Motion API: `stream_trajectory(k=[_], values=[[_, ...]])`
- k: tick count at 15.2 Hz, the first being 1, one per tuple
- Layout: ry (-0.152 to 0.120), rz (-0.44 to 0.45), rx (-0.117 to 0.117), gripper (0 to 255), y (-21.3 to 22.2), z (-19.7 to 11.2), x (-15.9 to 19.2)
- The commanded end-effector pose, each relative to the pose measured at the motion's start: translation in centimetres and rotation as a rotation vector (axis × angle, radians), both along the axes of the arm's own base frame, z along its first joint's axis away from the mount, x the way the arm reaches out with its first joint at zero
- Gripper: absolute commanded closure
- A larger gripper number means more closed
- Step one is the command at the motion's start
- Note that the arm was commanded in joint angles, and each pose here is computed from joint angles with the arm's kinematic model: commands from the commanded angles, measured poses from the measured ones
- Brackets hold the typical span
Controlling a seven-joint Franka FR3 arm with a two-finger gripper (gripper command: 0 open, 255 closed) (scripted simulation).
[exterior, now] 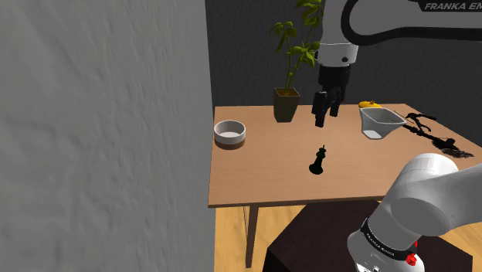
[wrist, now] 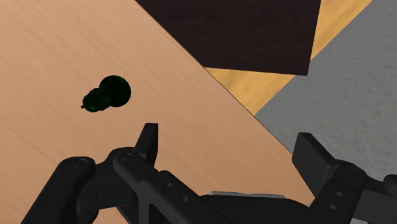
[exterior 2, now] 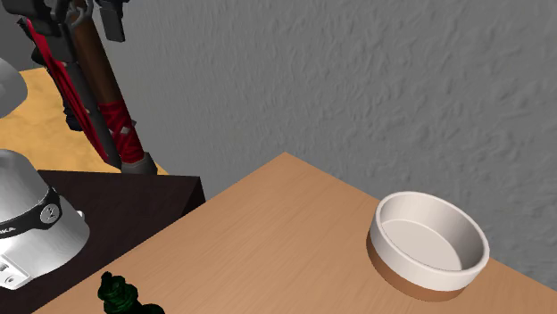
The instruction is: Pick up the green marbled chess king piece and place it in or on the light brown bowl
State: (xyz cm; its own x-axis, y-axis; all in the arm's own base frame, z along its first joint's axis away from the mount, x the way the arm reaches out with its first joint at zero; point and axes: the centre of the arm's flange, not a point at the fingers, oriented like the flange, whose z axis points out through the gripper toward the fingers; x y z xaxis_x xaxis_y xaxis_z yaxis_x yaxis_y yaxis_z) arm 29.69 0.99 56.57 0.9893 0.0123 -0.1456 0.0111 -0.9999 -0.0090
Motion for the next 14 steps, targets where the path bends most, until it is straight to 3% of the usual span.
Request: stream_trajectory(k=[1,14], values=[[0.0,0.0,0.0,0,0.0,0.0,0.0],[-0.193,-0.081,0.072,0,-12.2,-13.1,-2.3]])
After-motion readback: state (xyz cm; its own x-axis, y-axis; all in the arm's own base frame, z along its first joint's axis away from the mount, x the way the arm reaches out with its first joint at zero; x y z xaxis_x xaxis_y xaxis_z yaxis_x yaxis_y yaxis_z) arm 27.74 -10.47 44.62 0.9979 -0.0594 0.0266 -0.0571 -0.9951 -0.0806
